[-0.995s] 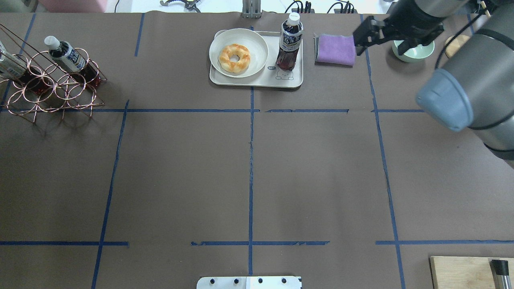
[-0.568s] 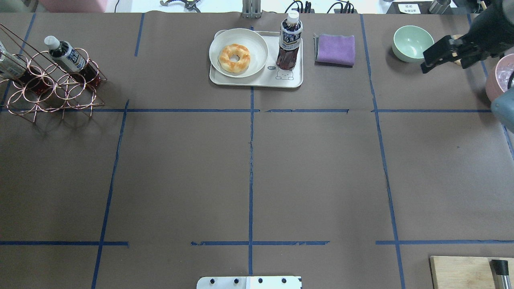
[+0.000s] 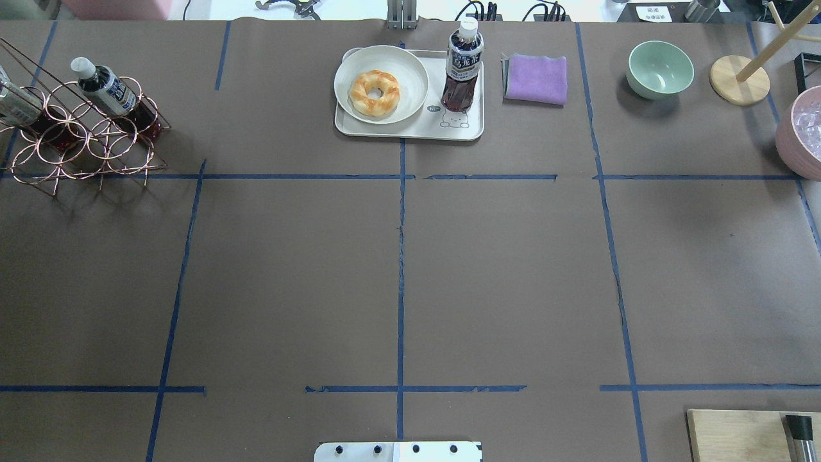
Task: Place tea on tray
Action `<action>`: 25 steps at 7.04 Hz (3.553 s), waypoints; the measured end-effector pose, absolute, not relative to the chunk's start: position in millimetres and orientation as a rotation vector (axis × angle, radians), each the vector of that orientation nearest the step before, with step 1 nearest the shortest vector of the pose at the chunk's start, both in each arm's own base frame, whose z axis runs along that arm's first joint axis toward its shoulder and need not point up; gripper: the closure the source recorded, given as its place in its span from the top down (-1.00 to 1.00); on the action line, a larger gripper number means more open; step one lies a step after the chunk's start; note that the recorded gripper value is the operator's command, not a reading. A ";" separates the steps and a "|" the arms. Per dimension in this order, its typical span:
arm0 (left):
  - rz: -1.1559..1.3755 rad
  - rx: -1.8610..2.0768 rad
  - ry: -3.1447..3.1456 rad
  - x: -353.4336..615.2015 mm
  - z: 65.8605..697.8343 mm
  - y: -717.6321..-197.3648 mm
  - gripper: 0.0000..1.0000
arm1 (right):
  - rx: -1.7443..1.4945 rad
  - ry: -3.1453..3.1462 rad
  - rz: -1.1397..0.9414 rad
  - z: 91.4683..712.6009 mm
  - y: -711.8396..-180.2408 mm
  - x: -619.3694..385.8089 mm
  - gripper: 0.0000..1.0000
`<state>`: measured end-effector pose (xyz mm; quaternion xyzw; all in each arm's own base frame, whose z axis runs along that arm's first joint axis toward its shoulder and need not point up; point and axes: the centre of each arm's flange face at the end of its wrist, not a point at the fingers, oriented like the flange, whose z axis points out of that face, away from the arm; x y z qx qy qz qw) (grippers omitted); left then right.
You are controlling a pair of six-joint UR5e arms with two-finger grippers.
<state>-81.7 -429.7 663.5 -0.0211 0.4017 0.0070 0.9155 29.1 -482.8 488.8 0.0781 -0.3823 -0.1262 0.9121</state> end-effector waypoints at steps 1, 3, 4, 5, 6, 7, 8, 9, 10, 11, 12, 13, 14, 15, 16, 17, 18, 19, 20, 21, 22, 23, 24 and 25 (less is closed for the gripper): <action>0.015 -0.042 0.827 -81.7 663.1 -429.8 1.00 | 0.140 -0.801 -0.253 535.1 -474.6 62.8 1.00; 0.016 -0.040 0.827 -81.8 662.1 -430.0 1.00 | 0.067 -0.822 -0.193 605.9 -462.8 94.6 1.00; 0.017 -0.039 0.827 -81.8 661.6 -430.1 1.00 | 0.062 -0.820 -0.185 628.0 -457.0 97.9 1.00; 0.018 -0.037 0.827 -81.8 661.0 -430.2 1.00 | 0.071 -0.820 -0.187 651.0 -449.5 98.3 1.00; 0.019 -0.036 0.827 -81.8 660.0 -430.3 1.00 | 0.080 -0.820 -0.189 667.5 -443.7 97.9 1.00; 0.020 -0.033 0.826 -81.8 658.6 -430.5 1.00 | 0.084 -0.821 -0.189 676.7 -440.2 97.7 1.00; 0.021 -0.031 0.826 -81.8 657.8 -430.7 1.00 | 0.082 -0.821 -0.182 680.2 -439.0 97.6 1.00; 0.021 -0.031 0.826 -81.8 657.5 -430.7 1.00 | 0.074 -0.827 -0.151 678.6 -439.7 97.3 1.00; 0.021 -0.030 0.826 -81.8 657.3 -430.7 1.00 | 0.063 -0.839 -0.104 674.3 -441.5 96.6 1.00; 0.021 -0.031 0.826 -81.8 657.4 -430.7 1.00 | 0.058 -0.848 -0.075 670.0 -442.9 96.4 1.00; 0.021 -0.031 0.826 -81.8 657.9 -430.7 1.00 | 0.059 -0.853 -0.063 667.2 -443.8 96.9 1.00; 0.020 -0.032 0.826 -81.8 658.7 -430.6 1.00 | 0.062 -0.854 -0.057 665.5 -444.6 98.4 1.00; 0.020 -0.034 0.827 -81.8 659.7 -430.5 1.00 | 0.065 -0.854 -0.054 664.3 -445.3 99.8 1.00; 0.019 -0.036 0.827 -81.8 660.6 -430.5 1.00 | 0.067 -0.853 -0.053 663.6 -445.9 100.4 1.00; 0.018 -0.036 0.827 -81.8 661.0 -430.7 1.00 | 0.068 -0.853 -0.054 663.3 -446.2 100.7 1.00; 0.019 -0.036 0.826 -81.8 660.9 -430.8 1.00 | 0.068 -0.853 -0.054 663.4 -446.4 100.8 1.00; 0.019 -0.036 0.826 -81.9 661.0 -431.1 1.00 | 0.069 -0.853 -0.054 663.3 -446.7 100.9 1.00; 0.019 -0.036 0.826 -81.9 661.0 -431.3 1.00 | 0.070 -0.853 -0.055 663.0 -447.1 100.9 1.00; 0.018 -0.037 0.827 -81.8 661.2 -431.4 1.00 | 0.071 -0.852 -0.055 662.8 -447.2 101.2 1.00; 0.018 -0.037 0.827 -81.8 661.6 -431.3 1.00 | 0.072 -0.851 -0.056 662.5 -447.3 101.5 1.00; 0.018 -0.038 0.827 -81.8 662.1 -431.2 1.00 | 0.073 -0.851 -0.057 662.2 -447.3 101.6 1.00; 0.018 -0.039 0.826 -81.9 662.4 -431.2 1.00 | 0.073 -0.851 -0.056 662.2 -447.3 101.7 1.00; 0.018 -0.038 0.826 -81.9 662.5 -431.3 1.00 | 0.073 -0.851 -0.055 662.2 -447.3 101.7 1.00; 0.019 -0.038 0.825 -81.9 662.4 -431.3 1.00 | 0.072 -0.851 -0.054 662.5 -447.2 101.8 1.00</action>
